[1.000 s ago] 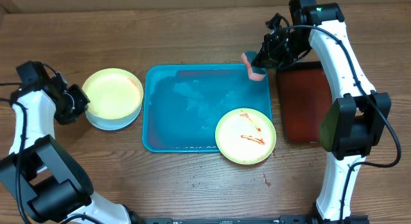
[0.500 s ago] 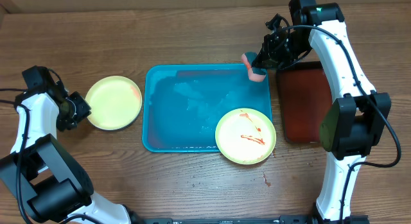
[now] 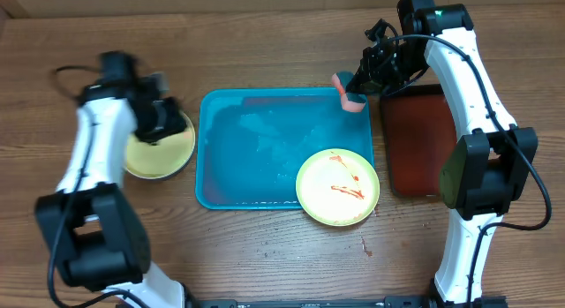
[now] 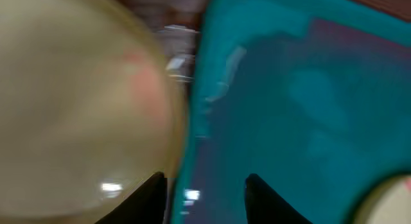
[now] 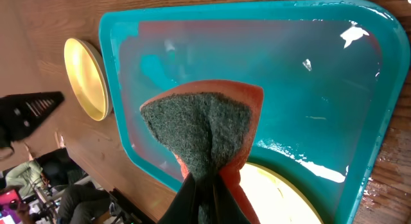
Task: Clean dirty plates on tray and stack at the side
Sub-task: 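Release the yellow plate and move left gripper to the lower yellow plate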
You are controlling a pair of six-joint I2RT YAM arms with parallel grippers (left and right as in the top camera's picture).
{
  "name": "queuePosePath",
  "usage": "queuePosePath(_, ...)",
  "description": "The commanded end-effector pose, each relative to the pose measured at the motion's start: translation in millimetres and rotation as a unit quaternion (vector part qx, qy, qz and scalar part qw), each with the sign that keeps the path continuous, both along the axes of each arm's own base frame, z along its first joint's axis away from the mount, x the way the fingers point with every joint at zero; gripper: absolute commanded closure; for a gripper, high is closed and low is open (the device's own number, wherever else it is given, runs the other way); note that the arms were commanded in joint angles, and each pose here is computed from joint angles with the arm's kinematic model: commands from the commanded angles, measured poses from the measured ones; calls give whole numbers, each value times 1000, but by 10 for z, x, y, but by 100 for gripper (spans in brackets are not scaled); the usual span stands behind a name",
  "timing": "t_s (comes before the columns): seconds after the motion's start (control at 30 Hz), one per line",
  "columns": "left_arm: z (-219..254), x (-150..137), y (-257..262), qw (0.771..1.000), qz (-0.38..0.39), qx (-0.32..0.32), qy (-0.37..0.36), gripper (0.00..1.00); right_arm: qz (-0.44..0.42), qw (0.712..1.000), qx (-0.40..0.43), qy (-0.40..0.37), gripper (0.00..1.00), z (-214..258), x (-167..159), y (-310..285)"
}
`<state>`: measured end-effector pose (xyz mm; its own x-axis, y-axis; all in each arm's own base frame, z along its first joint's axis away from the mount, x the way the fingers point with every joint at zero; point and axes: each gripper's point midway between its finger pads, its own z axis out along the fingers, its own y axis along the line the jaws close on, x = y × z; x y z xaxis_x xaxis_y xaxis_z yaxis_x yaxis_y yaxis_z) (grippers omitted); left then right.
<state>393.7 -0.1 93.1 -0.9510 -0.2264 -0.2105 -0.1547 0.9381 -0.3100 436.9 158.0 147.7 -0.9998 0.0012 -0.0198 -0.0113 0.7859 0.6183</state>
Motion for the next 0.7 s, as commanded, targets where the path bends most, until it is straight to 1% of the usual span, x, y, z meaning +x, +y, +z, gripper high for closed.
queuePosePath(0.0, 169, -41, -850, 992, -91, -81, -13, 57, 2, 999, 7, -41, 96, 298, 18, 1)
queuePosePath(0.13, 141, -175, -1504, 989, -115, -95, 9, 59, 2, 999, 7, -40, 96, 297, 16, 1)
queuePosePath(0.23, 79, -328, -1866, 986, -125, -101, 33, 59, 2, 999, 7, -39, 96, 296, 11, 0)
queuePosePath(0.27, 46, -367, -1929, 987, -125, -94, 40, 61, 2, 999, 7, -39, 96, 296, 11, 0)
queuePosePath(0.37, -93, -463, -2054, 989, -123, -58, 54, 59, 2, 999, 7, -39, 96, 296, 11, 0)
queuePosePath(0.5, -235, -617, -2258, 985, -142, -52, 79, 59, 2, 999, 7, -39, 96, 296, 8, 2)
queuePosePath(0.67, -446, -842, -2383, 978, -166, -36, 120, 57, 2, 999, 6, -34, 96, 292, -11, -1)
